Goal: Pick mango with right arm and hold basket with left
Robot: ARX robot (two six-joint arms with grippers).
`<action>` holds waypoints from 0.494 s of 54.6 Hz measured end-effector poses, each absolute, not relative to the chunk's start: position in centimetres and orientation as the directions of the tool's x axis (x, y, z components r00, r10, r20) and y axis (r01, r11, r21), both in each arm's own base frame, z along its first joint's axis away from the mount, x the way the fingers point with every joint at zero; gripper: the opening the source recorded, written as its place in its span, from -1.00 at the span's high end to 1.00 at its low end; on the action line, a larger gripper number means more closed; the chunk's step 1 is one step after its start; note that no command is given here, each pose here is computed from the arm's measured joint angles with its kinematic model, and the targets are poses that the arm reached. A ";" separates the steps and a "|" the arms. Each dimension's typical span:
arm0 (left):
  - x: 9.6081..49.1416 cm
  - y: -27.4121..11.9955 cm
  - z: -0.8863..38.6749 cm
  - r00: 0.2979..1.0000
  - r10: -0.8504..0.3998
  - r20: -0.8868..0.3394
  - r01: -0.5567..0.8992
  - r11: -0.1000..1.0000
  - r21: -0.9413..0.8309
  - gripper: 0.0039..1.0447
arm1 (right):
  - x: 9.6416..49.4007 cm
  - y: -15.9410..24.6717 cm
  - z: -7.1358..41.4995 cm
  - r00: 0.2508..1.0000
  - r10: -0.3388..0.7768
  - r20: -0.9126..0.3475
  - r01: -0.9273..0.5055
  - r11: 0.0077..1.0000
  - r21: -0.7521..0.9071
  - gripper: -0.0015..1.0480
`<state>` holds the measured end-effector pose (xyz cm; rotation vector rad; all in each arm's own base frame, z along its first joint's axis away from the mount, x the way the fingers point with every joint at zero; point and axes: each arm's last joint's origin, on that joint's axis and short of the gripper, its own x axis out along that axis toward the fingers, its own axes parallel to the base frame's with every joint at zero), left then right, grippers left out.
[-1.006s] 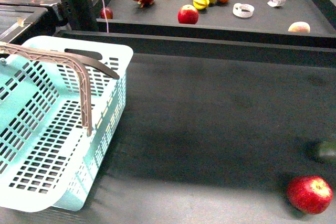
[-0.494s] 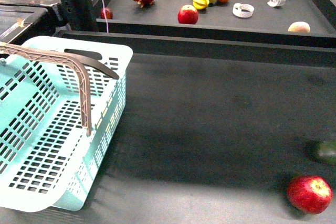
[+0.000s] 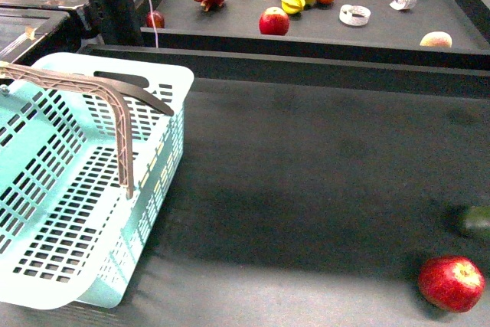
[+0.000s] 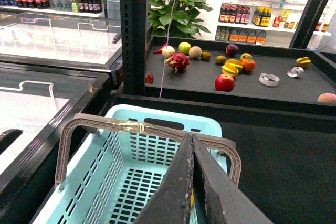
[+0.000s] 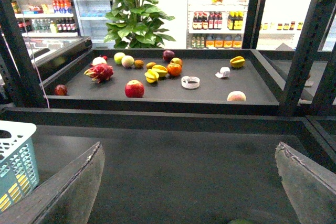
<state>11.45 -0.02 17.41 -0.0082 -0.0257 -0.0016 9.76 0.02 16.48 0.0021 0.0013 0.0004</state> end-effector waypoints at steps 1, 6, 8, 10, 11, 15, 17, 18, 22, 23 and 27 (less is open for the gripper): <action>11.4 0.0 17.4 1.000 -0.002 0.025 0.002 1.000 -0.008 0.97 | 9.8 0.0 16.5 1.000 0.000 -0.001 0.000 1.000 0.002 -0.85; 11.2 0.0 17.4 1.000 -0.002 0.025 0.002 1.000 -0.008 0.97 | 9.8 0.0 16.5 1.000 0.000 -0.001 0.000 1.000 0.002 -0.85; 11.1 0.0 17.4 1.000 -0.001 0.025 0.001 1.000 -0.008 0.97 | 9.8 0.0 16.5 1.000 0.000 -0.001 0.000 1.000 0.002 -0.85; 11.1 0.0 17.4 1.000 -0.002 0.025 0.002 1.000 -0.008 0.97 | 9.8 0.0 16.5 1.000 0.000 -0.001 0.000 1.000 0.002 -0.85; 11.0 0.0 17.4 1.000 -0.002 0.025 0.002 1.000 -0.008 0.97 | 9.8 0.0 16.5 1.000 0.000 -0.001 0.000 1.000 0.002 -0.85; 10.8 0.0 17.4 1.000 -0.002 0.025 0.002 1.000 -0.008 0.97 | 9.8 0.0 16.5 1.000 0.000 -0.001 0.000 1.000 0.002 -0.85; 10.6 0.0 17.3 1.000 -0.001 0.022 0.001 1.000 -0.008 0.97 | 9.8 0.0 16.5 1.000 0.000 -0.001 0.000 1.000 0.002 -0.85; 10.4 0.0 17.1 1.000 -0.002 0.007 0.002 1.000 -0.007 0.97 | 9.8 0.0 16.5 1.000 0.001 -0.001 -0.001 1.000 0.002 -0.85; 9.8 0.0 17.0 1.000 -0.002 0.007 0.002 1.000 -0.007 0.97 | 9.8 0.0 16.5 1.000 0.000 -0.001 0.000 1.000 0.002 -0.85; 9.7 0.0 17.0 1.000 -0.002 0.015 0.002 1.000 -0.007 0.97 | 9.8 0.0 16.5 1.000 0.000 -0.001 0.000 1.000 0.002 -0.85; 9.7 0.0 17.1 1.000 -0.002 0.019 0.002 1.000 -0.007 0.97 | 9.8 0.0 16.5 1.000 0.001 -0.001 -0.001 1.000 0.002 -0.85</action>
